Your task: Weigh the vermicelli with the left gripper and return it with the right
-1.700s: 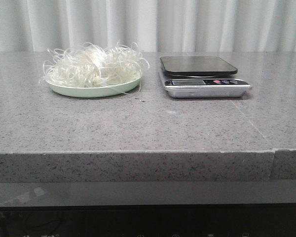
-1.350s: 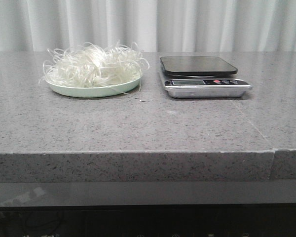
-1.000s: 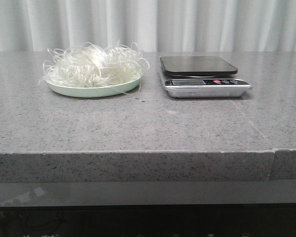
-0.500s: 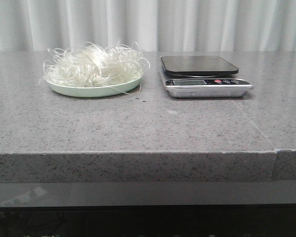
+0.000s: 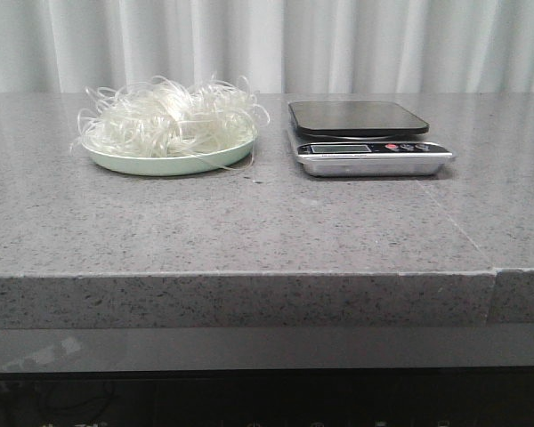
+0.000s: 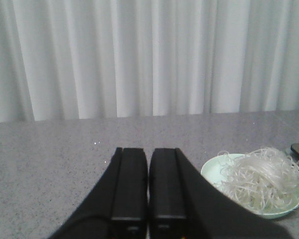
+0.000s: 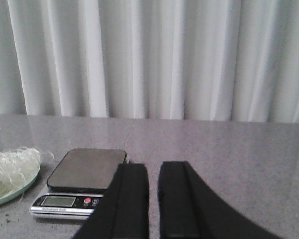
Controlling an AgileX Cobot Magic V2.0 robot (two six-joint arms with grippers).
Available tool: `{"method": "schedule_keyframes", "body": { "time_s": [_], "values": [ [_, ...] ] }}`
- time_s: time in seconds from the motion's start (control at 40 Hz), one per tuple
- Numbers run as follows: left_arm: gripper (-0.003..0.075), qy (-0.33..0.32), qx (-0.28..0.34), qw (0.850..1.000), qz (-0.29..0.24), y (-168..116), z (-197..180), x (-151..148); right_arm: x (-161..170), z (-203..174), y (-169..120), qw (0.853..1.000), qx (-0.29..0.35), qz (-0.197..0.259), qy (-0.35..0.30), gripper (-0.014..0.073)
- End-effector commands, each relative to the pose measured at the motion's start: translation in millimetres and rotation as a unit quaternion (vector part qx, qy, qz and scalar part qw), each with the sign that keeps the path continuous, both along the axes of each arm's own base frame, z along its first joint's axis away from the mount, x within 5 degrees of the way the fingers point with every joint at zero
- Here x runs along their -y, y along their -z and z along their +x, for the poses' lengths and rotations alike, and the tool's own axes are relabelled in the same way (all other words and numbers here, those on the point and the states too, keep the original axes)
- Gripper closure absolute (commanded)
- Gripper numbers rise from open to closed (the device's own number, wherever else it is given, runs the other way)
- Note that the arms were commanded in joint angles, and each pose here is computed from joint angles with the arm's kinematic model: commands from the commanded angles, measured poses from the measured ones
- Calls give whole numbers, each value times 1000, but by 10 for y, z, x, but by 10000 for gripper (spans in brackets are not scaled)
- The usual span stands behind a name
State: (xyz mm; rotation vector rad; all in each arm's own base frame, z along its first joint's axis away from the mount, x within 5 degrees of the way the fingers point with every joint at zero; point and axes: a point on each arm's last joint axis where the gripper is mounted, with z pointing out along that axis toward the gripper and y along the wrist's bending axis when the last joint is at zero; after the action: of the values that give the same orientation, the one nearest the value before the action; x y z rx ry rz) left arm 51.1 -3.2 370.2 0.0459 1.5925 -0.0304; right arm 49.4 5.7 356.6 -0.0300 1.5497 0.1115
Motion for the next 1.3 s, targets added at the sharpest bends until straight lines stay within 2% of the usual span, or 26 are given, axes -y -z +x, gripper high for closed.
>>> {"method": "schedule_keyframes", "body": {
  "time_s": [0.0, 0.2, 0.3, 0.5, 0.85, 0.97, 1.05, 1.15, 1.27],
  "values": [
    [564, 1, -2, 1000, -8, -95, 103, 6, 1, 130, -100, 1000, -8, -4, 6, 361],
    [564, 2, -80, 997, -5, 33, 277, 14, -19, 398, 71, 994, -111, -11, 2, 361],
    [564, 3, -120, 993, -3, 102, 339, 18, -24, 486, 123, 990, -139, -13, 2, 361],
    [564, 4, -157, 988, -2, 166, 394, 21, -28, 558, 155, 988, -154, -13, 2, 361],
    [563, 4, -155, 988, -2, 164, 394, 21, -28, 559, 158, 988, -156, -14, 2, 361],
    [554, 5, -156, 988, -4, 165, 394, 23, -28, 559, 161, 987, -157, -14, 1, 331],
    [510, 5, -156, 988, -4, 165, 394, 23, -28, 558, 161, 987, -158, -14, 1, 249],
    [386, 5, -156, 988, -5, 165, 394, 24, -28, 558, 161, 987, -158, -14, 1, 138],
    [255, 6, -155, 988, -7, 164, 399, 27, -28, 558, 162, 987, -158, -14, 1, 97]
  ]
}}
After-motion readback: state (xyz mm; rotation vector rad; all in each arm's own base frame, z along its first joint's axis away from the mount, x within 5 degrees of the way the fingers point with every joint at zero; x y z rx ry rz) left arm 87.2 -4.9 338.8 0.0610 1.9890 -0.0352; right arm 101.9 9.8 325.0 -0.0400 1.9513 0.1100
